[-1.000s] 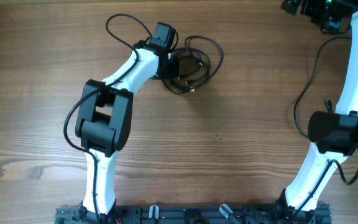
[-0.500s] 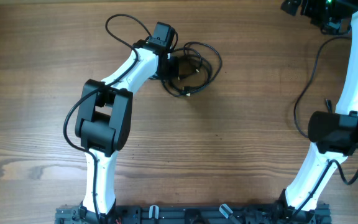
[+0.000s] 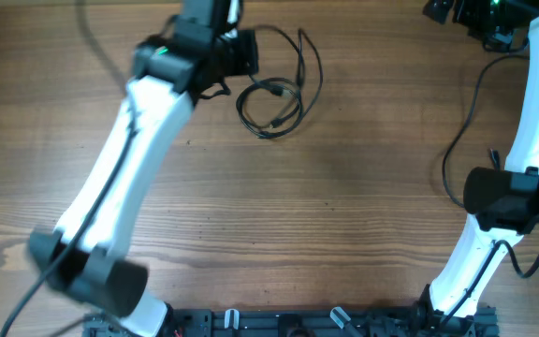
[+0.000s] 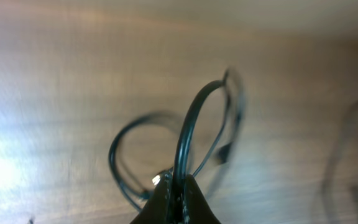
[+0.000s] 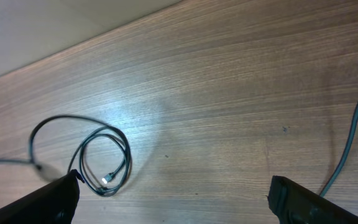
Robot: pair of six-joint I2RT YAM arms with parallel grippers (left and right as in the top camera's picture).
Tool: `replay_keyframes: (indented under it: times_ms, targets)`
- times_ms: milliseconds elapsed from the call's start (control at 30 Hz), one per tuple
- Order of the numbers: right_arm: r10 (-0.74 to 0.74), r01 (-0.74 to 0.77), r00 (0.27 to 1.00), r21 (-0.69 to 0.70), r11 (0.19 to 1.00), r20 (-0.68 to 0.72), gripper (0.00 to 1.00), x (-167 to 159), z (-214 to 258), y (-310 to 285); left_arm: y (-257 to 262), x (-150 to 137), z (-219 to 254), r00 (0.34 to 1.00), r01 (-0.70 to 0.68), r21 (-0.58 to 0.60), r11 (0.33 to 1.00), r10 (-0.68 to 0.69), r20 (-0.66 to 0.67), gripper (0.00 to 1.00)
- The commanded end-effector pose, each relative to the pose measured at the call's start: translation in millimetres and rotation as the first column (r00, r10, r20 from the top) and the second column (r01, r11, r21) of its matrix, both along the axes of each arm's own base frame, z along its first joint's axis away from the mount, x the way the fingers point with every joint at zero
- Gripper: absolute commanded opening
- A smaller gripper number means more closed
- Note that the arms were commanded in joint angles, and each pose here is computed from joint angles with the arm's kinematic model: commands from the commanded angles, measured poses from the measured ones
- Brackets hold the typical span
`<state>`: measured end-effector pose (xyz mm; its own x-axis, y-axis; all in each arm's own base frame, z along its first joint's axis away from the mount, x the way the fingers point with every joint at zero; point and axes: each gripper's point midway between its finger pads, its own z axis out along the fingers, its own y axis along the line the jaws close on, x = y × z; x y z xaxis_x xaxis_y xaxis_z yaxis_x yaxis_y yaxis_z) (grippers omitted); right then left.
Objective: Untangle cables
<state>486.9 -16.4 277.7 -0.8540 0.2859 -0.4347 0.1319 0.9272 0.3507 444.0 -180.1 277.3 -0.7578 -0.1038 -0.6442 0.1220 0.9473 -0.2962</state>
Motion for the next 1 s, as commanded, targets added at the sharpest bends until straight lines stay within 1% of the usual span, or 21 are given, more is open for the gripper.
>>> replay_keyframes:
  times_ms: [0,100,233,300,467,600,733,800,867,933,967]
  targets:
    - [0.062,-0.062,0.998,0.02,0.998,0.007,1.0,0.9,0.3,20.0,2.2,-13.2,59.4,0.991,-0.009,-0.091,0.996,0.021,0.13,0.04]
    - [0.179,-0.181,0.983,0.052,0.982,0.035,1.0,-1.0,4.3,52.0,5.2,-15.7,99.2,0.97,-0.016,-0.157,0.988,0.054,0.238,0.04]
    - [0.244,-0.247,0.969,0.08,0.966,0.046,1.0,-4.1,6.8,78.2,11.9,-17.7,142.6,0.931,-0.016,-0.231,0.973,0.099,0.353,0.04]
    - [0.294,-0.299,0.954,0.1,0.949,0.061,0.99,-6.8,9.3,93.9,17.9,-19.5,169.3,0.896,-0.006,-0.264,0.965,0.122,0.426,0.04]
    - [0.383,-0.392,0.919,0.139,0.909,0.089,1.0,-14.1,14.3,126.1,33.7,-33.9,242.0,0.772,0.042,-0.344,0.938,0.188,0.607,0.04]
    - [0.432,-0.446,0.895,0.161,0.881,0.113,1.0,-18.4,18.3,143.0,44.4,-60.5,303.1,0.634,0.112,-0.389,0.914,0.235,0.736,0.04]
    - [0.474,-0.494,0.869,0.181,0.85,0.144,0.99,-21.5,23.3,159.4,53.7,-86.3,343.6,0.526,0.164,-0.412,0.896,0.274,0.805,0.04]
    - [0.502,-0.526,0.849,0.191,0.829,0.164,0.99,-24.2,26.4,169.1,60.6,-94.3,354.2,0.493,0.158,-0.425,0.891,0.302,0.816,0.04]
    - [0.523,-0.552,0.833,0.207,0.808,0.18,0.99,-27.4,29.5,180.3,68.1,-99.3,358.6,0.477,0.135,-0.438,0.889,0.329,0.815,0.04]
    - [0.56,-0.596,0.802,0.213,0.774,0.209,1.0,-31.5,33.9,194.9,69.3,-101.5,358.2,0.483,0.131,-0.443,0.887,0.333,0.81,0.04]
    - [0.59,-0.632,0.773,0.21,0.746,0.233,1.0,-34.8,36.7,203.9,69.2,-101.0,356.0,0.493,0.128,-0.448,0.885,0.335,0.803,0.04]
